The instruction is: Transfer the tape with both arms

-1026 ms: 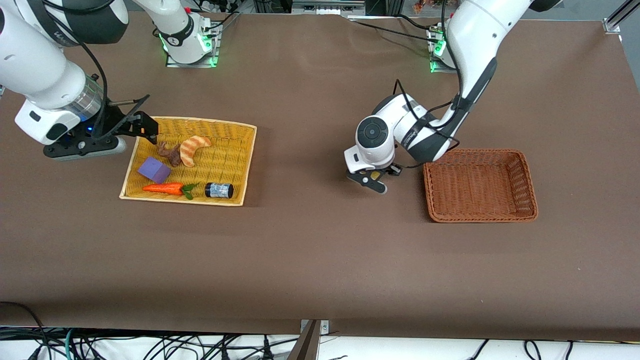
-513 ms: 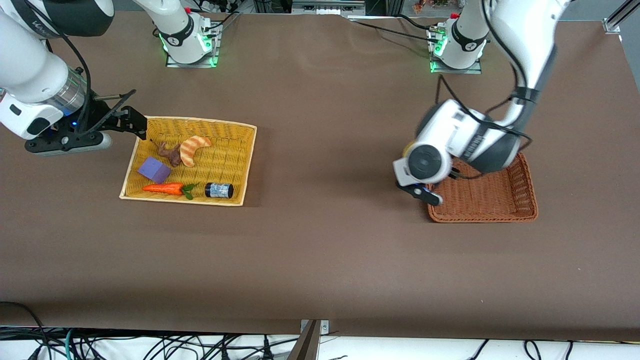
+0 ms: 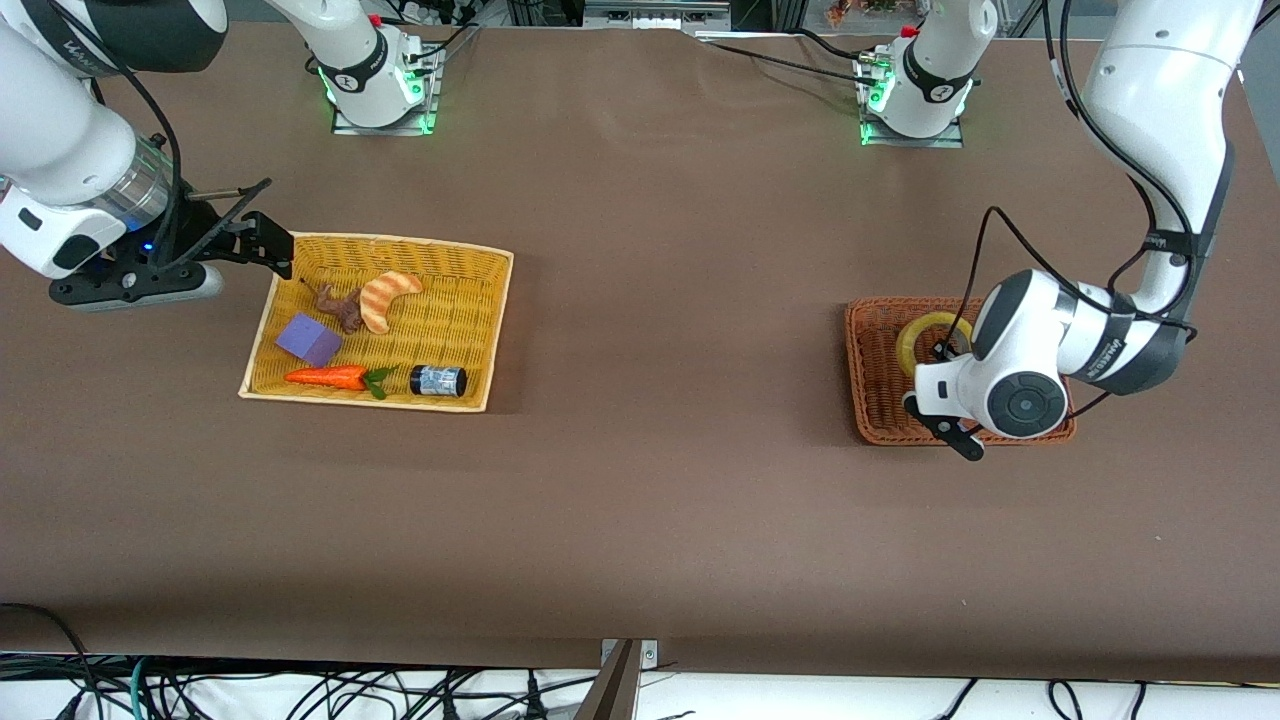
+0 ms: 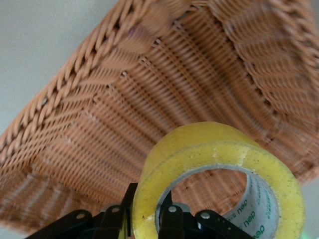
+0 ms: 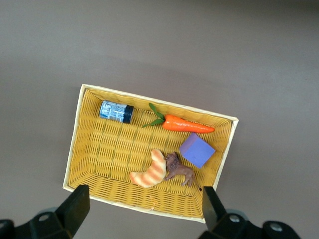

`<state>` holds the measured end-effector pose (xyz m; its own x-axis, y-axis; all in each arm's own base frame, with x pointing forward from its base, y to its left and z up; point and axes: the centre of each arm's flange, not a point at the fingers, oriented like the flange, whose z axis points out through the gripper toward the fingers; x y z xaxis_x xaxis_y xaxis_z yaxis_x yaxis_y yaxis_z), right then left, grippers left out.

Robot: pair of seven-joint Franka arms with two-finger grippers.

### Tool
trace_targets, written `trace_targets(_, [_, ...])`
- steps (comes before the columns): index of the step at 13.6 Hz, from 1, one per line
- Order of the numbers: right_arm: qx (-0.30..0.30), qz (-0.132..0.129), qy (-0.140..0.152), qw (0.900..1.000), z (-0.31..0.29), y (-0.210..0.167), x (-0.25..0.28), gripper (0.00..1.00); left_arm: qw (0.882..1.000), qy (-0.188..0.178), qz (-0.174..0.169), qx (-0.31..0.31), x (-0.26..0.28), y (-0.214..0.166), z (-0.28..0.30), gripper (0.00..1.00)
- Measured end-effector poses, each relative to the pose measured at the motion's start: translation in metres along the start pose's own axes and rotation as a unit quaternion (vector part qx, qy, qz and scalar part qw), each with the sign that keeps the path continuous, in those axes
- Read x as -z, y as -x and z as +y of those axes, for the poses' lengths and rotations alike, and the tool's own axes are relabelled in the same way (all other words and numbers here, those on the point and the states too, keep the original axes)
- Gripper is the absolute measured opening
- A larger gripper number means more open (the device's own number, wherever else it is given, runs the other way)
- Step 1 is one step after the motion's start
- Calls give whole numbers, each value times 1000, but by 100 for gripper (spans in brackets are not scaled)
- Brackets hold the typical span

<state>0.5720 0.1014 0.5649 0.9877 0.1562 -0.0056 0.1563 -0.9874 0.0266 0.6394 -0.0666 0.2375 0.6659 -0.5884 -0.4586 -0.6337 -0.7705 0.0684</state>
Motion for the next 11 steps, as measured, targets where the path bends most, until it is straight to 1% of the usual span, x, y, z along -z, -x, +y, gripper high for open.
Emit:
trace_targets(1, [0,0,0,1000,0,0,0,100,1000,3,3,-5,-9,-7,1,22])
trace_targets(2, [-1,0,0,1000,1,0,0,100,1000,5,4,-11,-12,-12,6,29])
trace_targets(5, [-4,0,0,1000,4,0,2,100,1000,-4,16,-19,6,-16,16,56])
trace_targets(7, [-8,-1,1,1000,9,1,6,100,999,-19,46,-19,48,-10,25,78])
trace_targets(8, [-8,-2,1,1000,11,1,7,100,997,-28,65,-18,77,-2,34,87])
trace_targets(9, [-8,-2,1,1000,12,2,7,100,996,-37,82,-15,108,10,42,98])
trace_targets(10, [-7,-3,1,1000,13,2,7,100,994,-47,101,-10,139,24,50,100])
trace_targets(11, [-7,-3,1,1000,13,2,7,100,992,-47,121,-1,168,42,59,100])
